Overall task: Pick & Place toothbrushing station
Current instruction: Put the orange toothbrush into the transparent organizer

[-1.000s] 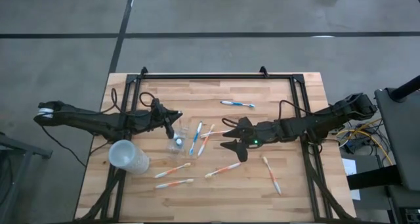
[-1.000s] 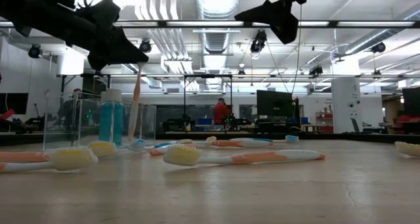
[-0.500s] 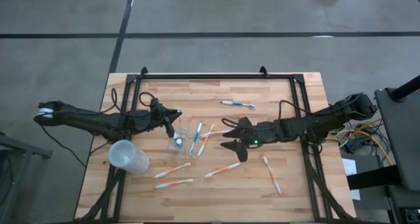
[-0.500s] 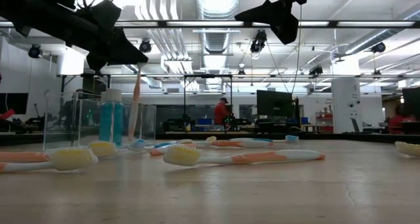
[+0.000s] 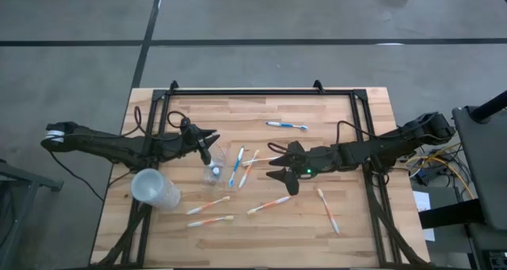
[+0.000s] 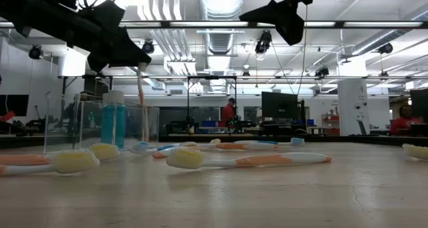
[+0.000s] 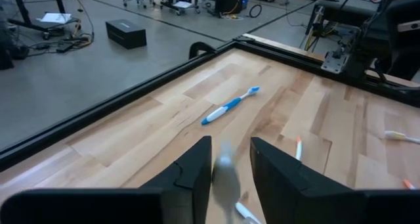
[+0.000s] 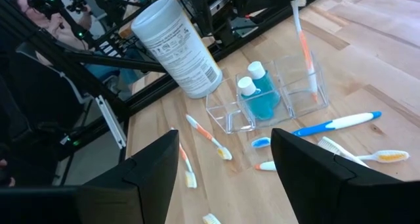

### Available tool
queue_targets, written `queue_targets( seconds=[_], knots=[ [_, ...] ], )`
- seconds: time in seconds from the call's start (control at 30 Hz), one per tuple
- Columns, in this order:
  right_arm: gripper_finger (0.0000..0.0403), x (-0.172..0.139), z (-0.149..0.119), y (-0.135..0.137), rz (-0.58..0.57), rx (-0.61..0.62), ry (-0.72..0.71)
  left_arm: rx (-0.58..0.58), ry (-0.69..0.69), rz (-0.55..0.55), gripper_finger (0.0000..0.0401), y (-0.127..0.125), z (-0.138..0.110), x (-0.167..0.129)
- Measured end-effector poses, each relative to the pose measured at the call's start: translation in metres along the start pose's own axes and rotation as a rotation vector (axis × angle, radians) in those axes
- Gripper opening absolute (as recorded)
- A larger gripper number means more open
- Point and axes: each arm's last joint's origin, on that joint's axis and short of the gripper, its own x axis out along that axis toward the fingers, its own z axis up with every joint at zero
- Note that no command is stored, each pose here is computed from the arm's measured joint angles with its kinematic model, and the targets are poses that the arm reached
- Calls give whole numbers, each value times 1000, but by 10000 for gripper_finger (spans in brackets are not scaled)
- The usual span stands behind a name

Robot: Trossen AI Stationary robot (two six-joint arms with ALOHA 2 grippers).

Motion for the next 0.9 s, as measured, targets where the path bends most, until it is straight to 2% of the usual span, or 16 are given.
queue_targets(
  seconds=[0.27,0.5,0.73,0.9],
  knots=[
    [235,0,0,0,-2,0,3,-8,-52,78,120,0,11,0],
    [235,0,0,0,-2,-1,3,-51,-118,125,120,-4,31,-2],
    [235,0,0,0,-3,-2,3,-82,-187,4,120,-15,70,-7],
    [235,0,0,0,-3,-1,3,-61,-234,-163,120,-25,101,-14]
  ],
)
